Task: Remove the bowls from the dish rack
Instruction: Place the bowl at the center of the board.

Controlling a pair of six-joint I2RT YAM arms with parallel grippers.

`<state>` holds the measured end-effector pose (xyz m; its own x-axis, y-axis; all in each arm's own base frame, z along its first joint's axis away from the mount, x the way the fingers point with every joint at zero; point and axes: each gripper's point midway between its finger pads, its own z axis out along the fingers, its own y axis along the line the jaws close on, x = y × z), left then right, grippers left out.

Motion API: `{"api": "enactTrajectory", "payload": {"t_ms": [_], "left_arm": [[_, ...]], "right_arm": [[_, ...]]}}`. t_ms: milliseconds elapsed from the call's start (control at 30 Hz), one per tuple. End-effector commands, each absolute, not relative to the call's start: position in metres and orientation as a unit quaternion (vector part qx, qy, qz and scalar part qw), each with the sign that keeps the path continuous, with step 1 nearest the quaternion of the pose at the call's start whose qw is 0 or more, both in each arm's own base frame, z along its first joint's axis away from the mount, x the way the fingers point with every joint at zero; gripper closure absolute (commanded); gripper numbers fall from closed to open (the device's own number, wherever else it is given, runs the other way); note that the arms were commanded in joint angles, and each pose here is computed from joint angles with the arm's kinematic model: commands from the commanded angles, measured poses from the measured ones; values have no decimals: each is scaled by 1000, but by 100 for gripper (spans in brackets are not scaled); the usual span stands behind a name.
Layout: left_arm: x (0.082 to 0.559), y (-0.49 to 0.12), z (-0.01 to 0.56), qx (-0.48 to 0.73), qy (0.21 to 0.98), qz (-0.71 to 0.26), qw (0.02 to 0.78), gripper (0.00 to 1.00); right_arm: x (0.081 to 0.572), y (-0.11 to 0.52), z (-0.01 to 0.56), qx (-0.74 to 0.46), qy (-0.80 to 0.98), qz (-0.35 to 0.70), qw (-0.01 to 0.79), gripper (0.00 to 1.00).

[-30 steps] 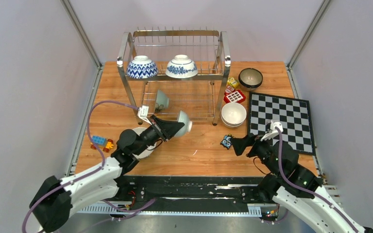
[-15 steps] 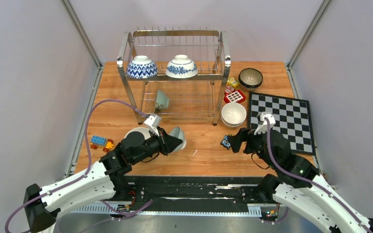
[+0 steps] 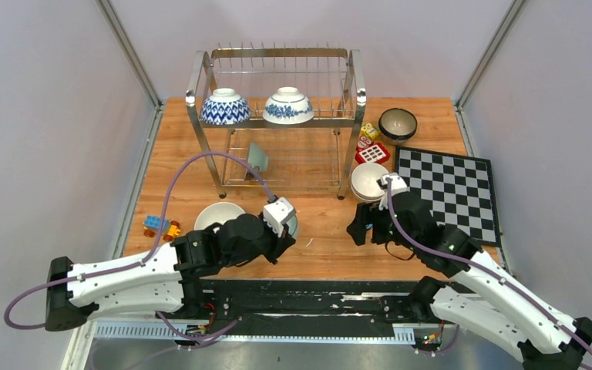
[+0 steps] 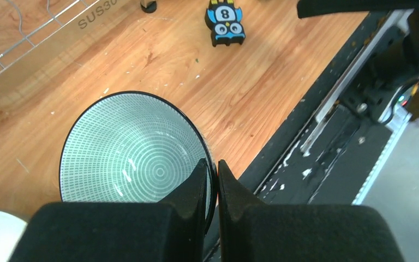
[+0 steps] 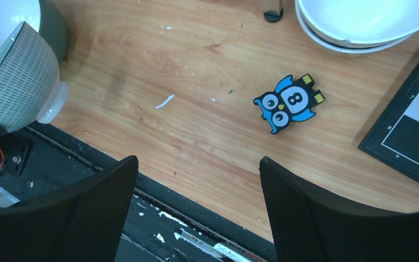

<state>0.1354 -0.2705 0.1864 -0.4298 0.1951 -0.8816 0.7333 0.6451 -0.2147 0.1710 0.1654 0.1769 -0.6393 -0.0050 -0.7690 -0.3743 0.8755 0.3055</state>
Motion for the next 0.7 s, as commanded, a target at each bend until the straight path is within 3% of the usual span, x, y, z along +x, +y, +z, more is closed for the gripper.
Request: {"api": "enactTrajectory", "payload": {"t_ms": [0,300,433,667], "left_arm": [[138,-275,206,367,746,-249,497,100],[123,-283,211,495,648,-210,540,100],[102,-289,206,576,579,-209,537,100],[85,-296,190,655,525,-178,513,100]], "right_arm": [[162,176,183,-136,884,241,378,15],[149,188,173,-189,897,244,316,16],[150,198,187,-217,891,254,309,16],[147,212,224,-279,867,266,315,18]]}}
